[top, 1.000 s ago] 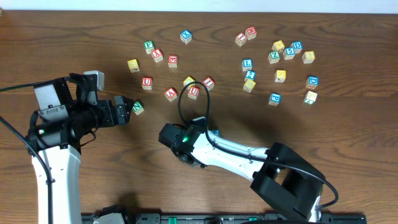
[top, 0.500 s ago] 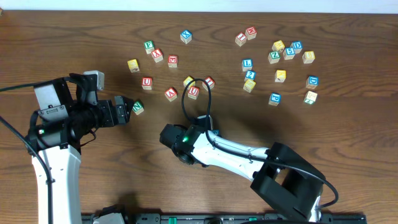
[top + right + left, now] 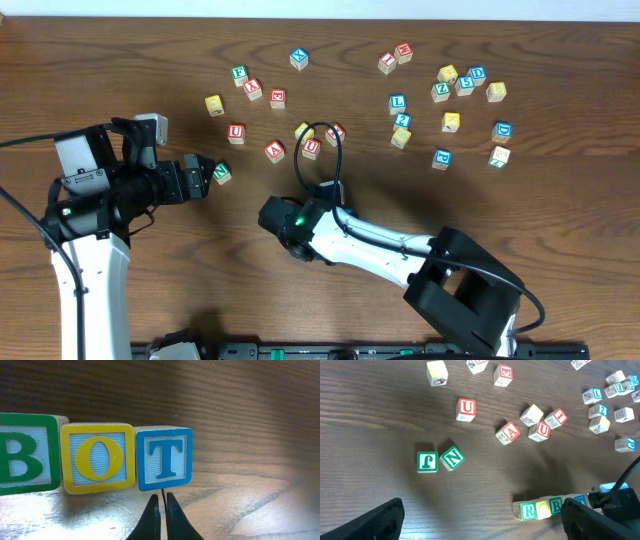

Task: Spell out ROBOT
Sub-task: 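Lift the right gripper away from the row toward the upper right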

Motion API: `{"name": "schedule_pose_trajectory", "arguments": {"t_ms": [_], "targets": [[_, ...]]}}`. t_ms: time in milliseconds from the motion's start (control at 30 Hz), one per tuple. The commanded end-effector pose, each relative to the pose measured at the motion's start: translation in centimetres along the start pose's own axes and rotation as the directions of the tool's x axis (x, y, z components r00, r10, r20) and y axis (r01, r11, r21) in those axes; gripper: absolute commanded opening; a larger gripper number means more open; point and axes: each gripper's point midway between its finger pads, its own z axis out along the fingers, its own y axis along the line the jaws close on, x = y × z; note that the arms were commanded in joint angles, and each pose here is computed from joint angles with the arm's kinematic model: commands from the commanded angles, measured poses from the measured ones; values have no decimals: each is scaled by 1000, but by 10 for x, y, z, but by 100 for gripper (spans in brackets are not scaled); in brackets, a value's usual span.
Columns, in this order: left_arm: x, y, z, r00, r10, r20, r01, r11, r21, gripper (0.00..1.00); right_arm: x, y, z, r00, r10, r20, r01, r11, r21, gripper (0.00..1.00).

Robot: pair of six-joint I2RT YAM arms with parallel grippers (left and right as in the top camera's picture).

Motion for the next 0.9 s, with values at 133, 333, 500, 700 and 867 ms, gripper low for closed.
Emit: {"name": "schedule_pose_trajectory", "arguments": {"t_ms": [133,333,500,700,867], "targets": [[-7,-1,-4,1000,13,20,-13,1000,0,98,-14,-1,-3,998,32,53,-32,999,11,1],[-7,-1,-4,1000,13,20,-13,1000,0,98,-13,-1,-3,998,31,52,-31,999,11,1],[-7,-1,-4,1000,13,20,-13,1000,0,98,8,10,-6,999,0,-40,-2,999,-37,1],[-7,-1,-4,1000,12,20,-12,1000,0,98,26,19,-14,997,-47,-55,45,998,-43,1],[-7,-1,-4,1000,13,20,-13,1000,0,98,8,-9,-24,999,16,-31,-15,999,41,1]]}}
